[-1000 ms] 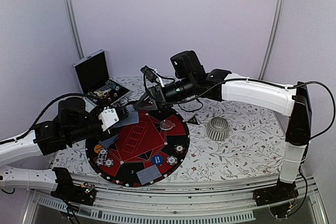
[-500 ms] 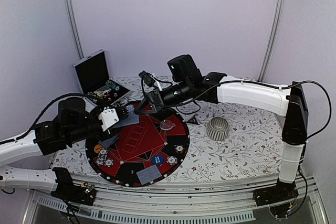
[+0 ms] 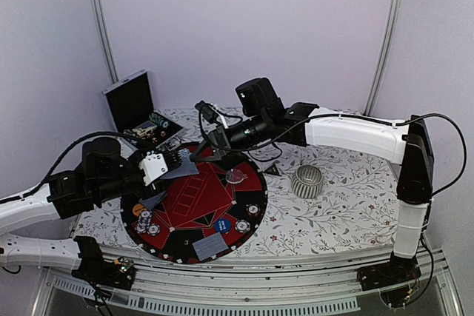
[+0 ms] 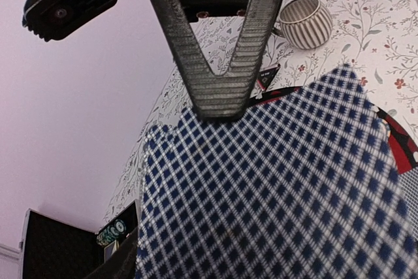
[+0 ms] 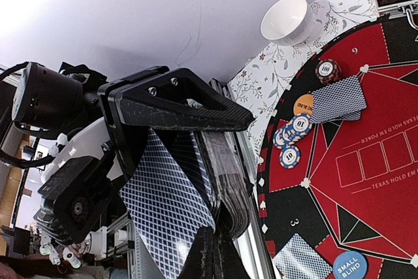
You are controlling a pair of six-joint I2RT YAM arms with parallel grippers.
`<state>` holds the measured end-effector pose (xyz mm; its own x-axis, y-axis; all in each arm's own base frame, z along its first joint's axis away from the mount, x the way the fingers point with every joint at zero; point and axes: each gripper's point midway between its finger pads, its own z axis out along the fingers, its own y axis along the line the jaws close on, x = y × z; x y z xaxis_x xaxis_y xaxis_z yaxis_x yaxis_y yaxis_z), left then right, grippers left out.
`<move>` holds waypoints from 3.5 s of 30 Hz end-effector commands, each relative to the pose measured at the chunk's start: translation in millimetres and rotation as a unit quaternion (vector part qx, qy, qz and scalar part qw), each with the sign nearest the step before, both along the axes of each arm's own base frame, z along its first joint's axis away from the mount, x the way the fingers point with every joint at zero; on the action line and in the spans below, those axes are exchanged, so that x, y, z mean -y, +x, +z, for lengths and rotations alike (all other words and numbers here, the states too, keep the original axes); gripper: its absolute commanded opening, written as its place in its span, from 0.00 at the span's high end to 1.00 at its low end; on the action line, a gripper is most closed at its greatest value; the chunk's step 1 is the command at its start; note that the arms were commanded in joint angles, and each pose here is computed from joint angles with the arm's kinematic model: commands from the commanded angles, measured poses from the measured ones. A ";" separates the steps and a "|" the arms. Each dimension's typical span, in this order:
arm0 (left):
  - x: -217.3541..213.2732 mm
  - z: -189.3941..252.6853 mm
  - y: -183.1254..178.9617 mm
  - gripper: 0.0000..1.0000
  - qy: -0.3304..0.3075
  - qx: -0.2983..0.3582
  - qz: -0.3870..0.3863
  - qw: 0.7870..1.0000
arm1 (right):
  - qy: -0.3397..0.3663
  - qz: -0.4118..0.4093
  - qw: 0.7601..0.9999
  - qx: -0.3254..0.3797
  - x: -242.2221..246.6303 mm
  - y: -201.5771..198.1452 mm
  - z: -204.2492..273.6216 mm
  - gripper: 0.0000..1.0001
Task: Distribute texas hold em gaming equipment
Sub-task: Pick up the poker card from the face-down deck piles, then distribute the poker card in the small blind area.
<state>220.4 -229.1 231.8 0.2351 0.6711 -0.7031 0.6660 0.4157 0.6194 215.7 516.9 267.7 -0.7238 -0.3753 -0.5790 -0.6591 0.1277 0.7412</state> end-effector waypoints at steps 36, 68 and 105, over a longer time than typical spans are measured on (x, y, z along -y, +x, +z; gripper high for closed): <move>7.1 3.9 -1.7 0.46 -0.019 -0.010 -0.001 1.000 | 0.052 -0.033 0.998 -0.002 9.9 13.5 29.5 0.99; 6.3 2.3 -0.5 0.45 -0.014 -0.011 0.001 1.000 | -0.017 -0.024 0.999 -0.041 1.6 2.6 -18.4 0.61; 4.9 -0.6 1.5 0.45 -0.010 -0.014 0.008 1.000 | 0.008 0.018 0.996 -0.082 3.9 -19.0 -10.1 0.75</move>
